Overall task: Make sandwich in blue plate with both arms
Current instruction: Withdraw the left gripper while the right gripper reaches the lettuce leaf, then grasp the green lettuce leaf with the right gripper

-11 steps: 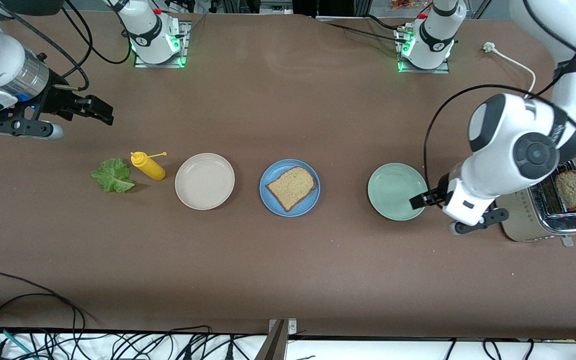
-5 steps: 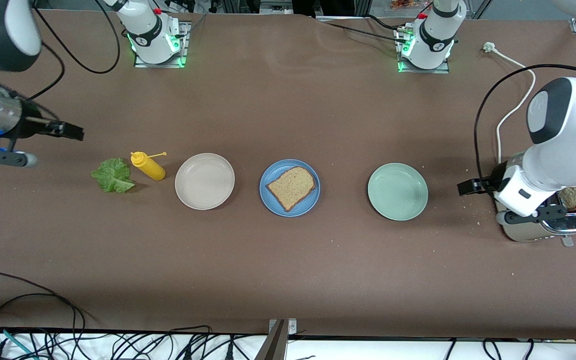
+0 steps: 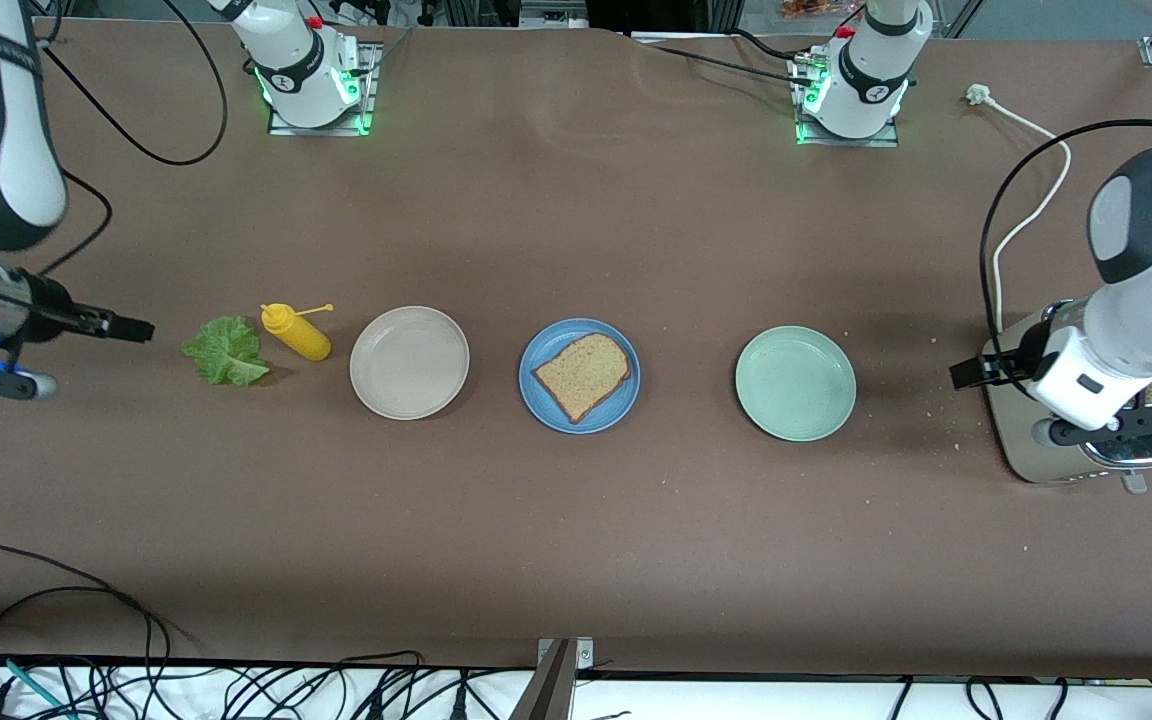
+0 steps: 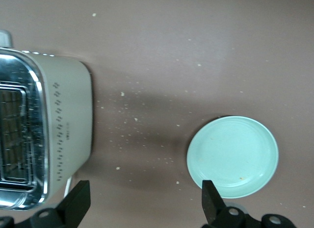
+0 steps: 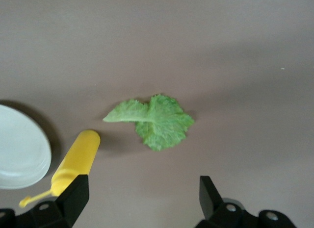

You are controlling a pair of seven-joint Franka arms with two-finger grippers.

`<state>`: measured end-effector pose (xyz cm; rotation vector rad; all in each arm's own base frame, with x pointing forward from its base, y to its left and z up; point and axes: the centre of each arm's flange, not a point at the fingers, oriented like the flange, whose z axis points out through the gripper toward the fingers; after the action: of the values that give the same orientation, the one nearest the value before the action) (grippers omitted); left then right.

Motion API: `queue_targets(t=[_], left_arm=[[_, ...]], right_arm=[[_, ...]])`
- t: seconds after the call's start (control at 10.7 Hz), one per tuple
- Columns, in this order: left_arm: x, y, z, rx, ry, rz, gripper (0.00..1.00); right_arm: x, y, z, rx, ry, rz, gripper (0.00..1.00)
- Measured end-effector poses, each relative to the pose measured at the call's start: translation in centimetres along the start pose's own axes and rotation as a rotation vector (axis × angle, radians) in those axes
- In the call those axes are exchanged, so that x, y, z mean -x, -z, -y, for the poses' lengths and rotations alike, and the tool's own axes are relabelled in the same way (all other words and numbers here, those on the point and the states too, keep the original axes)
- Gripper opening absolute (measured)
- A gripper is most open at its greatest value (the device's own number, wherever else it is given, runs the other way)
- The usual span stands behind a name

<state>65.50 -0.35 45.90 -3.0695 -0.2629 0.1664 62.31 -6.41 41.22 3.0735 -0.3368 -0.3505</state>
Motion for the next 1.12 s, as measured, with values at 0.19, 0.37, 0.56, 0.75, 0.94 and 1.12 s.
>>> queue_targets(t=[0.19,0.37,0.56,0.75,0.94,1.12], left_arm=[[-0.6,-0.4,3.7,0.005,0.007,0.008,1.00],[-0.9,-0.7,6.1,0.009,0.026,0.013,1.00],[-0.9,-0.8,7.0,0.011,0.037,0.014,1.00],[-1.0,-0.8,7.4,0.012,0.044,0.014,1.00],[-1.1,-1.1,7.8,0.013,0.047,0.018,1.00],[-1.1,-1.2,8.0,0.013,0.048,0.021,1.00]], right_arm=[[-2.0,-5.7,0.8,-0.010,0.010,0.015,1.00],[-2.0,-11.5,1.7,-0.015,0.025,0.024,1.00],[-0.9,-15.1,2.2,-0.016,0.075,0.034,1.00],[-0.1,-17.5,2.3,-0.020,0.190,0.015,1.00],[0.4,-18.8,2.3,-0.016,0.340,-0.006,1.00],[0.2,-19.2,0.8,-0.001,0.509,-0.032,1.00]])
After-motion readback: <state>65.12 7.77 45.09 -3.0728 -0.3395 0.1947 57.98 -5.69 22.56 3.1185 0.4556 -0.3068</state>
